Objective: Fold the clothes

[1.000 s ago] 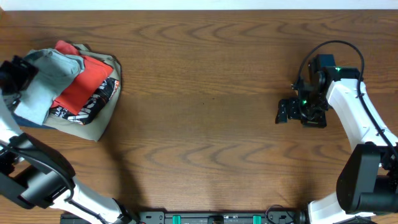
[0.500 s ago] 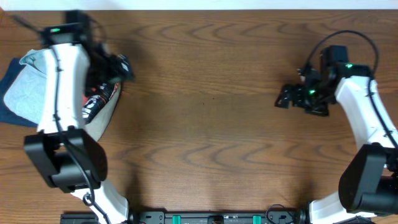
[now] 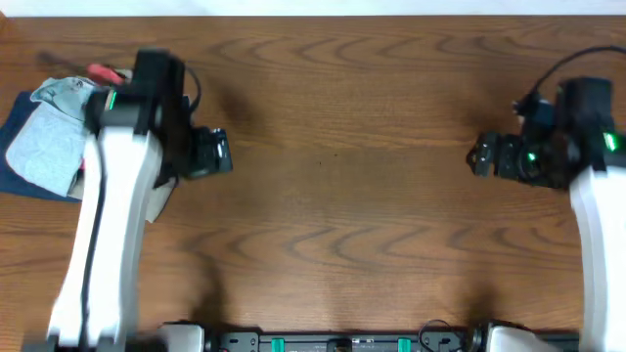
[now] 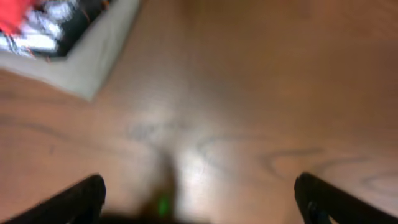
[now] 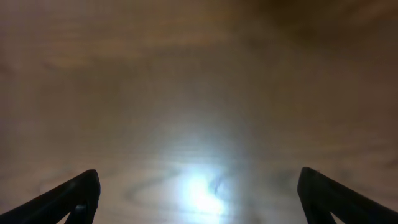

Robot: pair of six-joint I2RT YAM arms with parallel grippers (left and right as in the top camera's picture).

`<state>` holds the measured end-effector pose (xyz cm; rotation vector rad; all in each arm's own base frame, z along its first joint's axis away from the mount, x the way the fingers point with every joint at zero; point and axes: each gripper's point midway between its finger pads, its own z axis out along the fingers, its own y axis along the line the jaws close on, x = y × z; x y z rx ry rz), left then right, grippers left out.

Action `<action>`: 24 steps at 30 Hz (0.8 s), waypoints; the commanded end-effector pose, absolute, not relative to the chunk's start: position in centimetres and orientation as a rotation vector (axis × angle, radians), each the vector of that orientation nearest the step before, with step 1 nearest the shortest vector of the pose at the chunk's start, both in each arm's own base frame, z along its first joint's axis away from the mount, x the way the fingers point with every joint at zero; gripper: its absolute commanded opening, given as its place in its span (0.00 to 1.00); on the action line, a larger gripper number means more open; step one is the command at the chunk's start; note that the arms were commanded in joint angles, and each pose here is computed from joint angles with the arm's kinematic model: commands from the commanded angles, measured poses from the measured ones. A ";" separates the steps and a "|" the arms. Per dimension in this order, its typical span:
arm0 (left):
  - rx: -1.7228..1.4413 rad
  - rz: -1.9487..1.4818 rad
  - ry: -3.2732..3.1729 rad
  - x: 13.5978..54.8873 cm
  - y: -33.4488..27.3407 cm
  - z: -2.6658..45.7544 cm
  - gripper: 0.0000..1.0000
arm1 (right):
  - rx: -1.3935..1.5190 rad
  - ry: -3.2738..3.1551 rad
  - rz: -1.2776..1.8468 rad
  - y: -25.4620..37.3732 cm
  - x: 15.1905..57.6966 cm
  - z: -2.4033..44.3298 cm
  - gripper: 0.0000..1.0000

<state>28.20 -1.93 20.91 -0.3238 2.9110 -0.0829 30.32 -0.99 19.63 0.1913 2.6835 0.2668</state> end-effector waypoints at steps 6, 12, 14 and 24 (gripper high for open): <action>-0.185 -0.190 2.278 23.4 -2.3 26.0 0.98 | 0.135 2.362 0.155 -0.8 24.9 21.7 0.99; -0.167 -0.223 2.062 17.5 -1.7 28.6 0.98 | 0.130 2.334 0.151 -0.1 20.2 21.5 0.99; -0.164 -0.229 2.014 15.9 -1.6 29.1 0.98 | 0.134 2.357 0.154 0.2 18.8 21.2 0.99; -0.161 -0.233 1.984 12.9 -1.3 28.6 0.98 | 0.148 2.438 0.173 0.6 16.7 19.8 0.99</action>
